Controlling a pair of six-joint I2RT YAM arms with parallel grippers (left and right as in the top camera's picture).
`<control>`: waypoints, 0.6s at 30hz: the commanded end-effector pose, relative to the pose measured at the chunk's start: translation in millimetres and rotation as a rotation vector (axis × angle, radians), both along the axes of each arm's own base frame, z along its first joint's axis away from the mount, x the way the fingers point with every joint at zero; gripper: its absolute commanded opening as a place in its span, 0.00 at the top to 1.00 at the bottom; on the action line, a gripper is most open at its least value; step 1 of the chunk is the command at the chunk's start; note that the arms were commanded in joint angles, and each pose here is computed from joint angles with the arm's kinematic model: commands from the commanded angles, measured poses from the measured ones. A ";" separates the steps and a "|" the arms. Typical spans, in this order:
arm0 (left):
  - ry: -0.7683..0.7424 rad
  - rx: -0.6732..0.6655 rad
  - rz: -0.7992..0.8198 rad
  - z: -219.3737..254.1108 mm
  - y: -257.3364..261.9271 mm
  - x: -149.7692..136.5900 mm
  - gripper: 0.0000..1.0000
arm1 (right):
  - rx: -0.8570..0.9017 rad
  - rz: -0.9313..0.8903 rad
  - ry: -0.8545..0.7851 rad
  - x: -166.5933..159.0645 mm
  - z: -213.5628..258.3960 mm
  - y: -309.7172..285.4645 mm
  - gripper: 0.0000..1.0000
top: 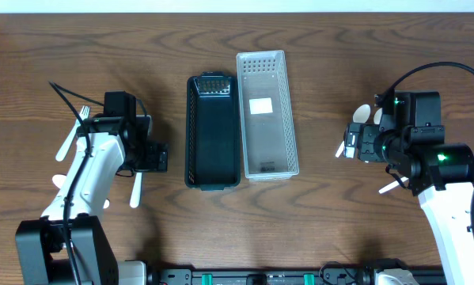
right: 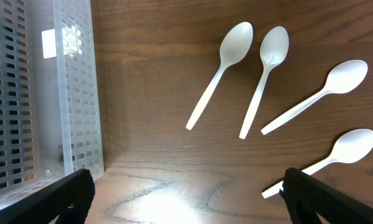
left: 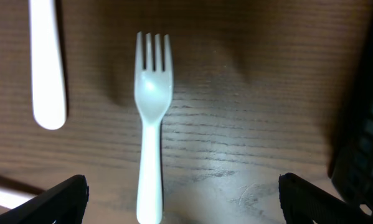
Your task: Pack container
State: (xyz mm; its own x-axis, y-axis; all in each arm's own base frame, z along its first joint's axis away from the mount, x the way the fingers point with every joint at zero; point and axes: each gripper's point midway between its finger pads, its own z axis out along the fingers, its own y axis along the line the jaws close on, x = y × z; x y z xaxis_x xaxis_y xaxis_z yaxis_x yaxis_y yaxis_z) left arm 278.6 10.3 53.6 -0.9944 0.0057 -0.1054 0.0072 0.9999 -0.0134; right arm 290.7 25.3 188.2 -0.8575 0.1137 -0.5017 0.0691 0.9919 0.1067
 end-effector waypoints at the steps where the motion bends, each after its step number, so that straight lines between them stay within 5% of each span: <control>1: -0.003 -0.013 -0.071 0.0 3.6 -1.1 0.08 | -0.004 -0.025 -0.020 3.5 7.2 -4.0 0.00; 18: 0.085 -0.034 -0.014 -32.2 26.3 -4.5 0.08 | -0.004 -0.025 -0.022 3.9 7.4 -3.9 0.01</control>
State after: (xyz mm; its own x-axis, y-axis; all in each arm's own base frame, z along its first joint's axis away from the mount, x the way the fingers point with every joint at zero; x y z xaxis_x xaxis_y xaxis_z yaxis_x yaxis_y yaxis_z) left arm 276.7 38.4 30.2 -0.9988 -0.0090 -0.0472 -0.0073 0.9993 -0.0367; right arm 291.0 24.2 188.3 -0.8563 0.1138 -0.5037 0.0724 0.9922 0.1011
